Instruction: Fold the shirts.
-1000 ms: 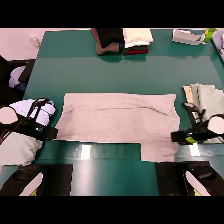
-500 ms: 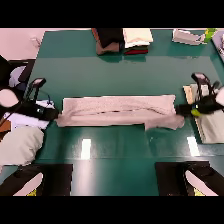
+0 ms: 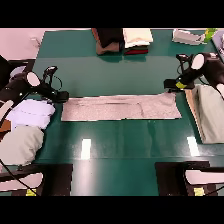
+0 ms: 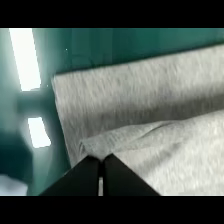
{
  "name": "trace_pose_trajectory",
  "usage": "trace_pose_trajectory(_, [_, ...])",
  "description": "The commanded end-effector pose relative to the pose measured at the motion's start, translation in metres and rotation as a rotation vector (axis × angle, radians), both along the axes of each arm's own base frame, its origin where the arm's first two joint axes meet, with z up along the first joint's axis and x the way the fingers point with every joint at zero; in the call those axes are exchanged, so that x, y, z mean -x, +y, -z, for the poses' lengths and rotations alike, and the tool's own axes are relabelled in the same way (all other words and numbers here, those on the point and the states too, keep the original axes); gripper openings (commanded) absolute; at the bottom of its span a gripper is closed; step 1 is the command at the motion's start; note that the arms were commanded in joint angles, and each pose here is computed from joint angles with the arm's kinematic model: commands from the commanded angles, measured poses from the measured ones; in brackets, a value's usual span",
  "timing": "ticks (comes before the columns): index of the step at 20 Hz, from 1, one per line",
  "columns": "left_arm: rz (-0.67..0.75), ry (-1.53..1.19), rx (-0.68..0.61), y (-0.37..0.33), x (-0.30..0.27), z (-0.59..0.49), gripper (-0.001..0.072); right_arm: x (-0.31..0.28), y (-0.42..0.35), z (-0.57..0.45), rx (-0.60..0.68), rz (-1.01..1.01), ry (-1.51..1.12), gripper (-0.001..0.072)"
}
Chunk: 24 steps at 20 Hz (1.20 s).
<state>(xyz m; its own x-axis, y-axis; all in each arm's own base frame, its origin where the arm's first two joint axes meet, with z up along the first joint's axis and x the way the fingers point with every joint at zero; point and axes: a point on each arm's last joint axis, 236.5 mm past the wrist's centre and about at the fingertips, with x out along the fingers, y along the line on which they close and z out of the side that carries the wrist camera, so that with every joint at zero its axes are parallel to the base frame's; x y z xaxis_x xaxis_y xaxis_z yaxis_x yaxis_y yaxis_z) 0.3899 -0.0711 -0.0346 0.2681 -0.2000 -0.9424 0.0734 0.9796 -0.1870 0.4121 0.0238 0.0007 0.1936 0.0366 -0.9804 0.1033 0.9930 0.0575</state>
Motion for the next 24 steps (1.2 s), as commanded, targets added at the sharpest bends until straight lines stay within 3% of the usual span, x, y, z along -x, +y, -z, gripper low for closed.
trace_pose_trajectory(1, [-0.008, -0.012, 0.001, 0.0, -0.013, 0.006, 0.0349, -0.027, 0.014, 0.015, -0.051, -0.026, 0.003, 0.0129])
trace_pose_trajectory(2, [-0.013, -0.005, 0.004, -0.001, -0.012, 0.004, 0.0489, -0.031, 0.014, 0.012, -0.05, -0.034, -0.011, 0.0264])
trace_pose_trajectory(5, [0.009, 0.017, 0.005, -0.003, -0.011, -0.016, 0.0485, -0.037, 0.007, -0.01, -0.039, -0.067, -0.041, 0.0408])
trace_pose_trajectory(6, [0.02, 0.029, 0.005, -0.003, -0.01, -0.024, 0.043, -0.031, 0.0, -0.015, -0.035, -0.073, -0.032, 0.0422])
trace_pose_trajectory(8, [0.07, 0.043, 0.002, -0.006, -0.006, -0.035, 0.0058, -0.015, -0.02, -0.017, -0.031, -0.046, -0.016, 0.047])
trace_pose_trajectory(10, [0.08, 0.038, 0.023, -0.011, -0.006, -0.04, 0.0027, 0.008, -0.046, -0.007, -0.033, 0.018, 0.019, 0.0586])
trace_pose_trajectory(11, [0.079, 0.04, 0.036, -0.014, -0.006, -0.04, 0.0027, 0.022, -0.06, 0.003, -0.04, 0.058, 0.05, 0.0606])
trace_pose_trajectory(16, [0.071, 0.033, 0.081, -0.023, -0.008, -0.043, 0.0026, 0.056, -0.055, 0.054, -0.268, 0.175, 0.15, 0.0614])
trace_pose_trajectory(23, [0.073, 0.041, 0.081, -0.023, -0.006, -0.043, 0.0027, 0.053, -0.028, 0.086, -0.278, 0.133, 0.185, 0.0612])
trace_pose_trajectory(24, [0.074, 0.043, 0.081, -0.023, -0.005, -0.043, 0.0026, 0.052, -0.027, 0.086, -0.277, 0.129, 0.182, 0.0576])
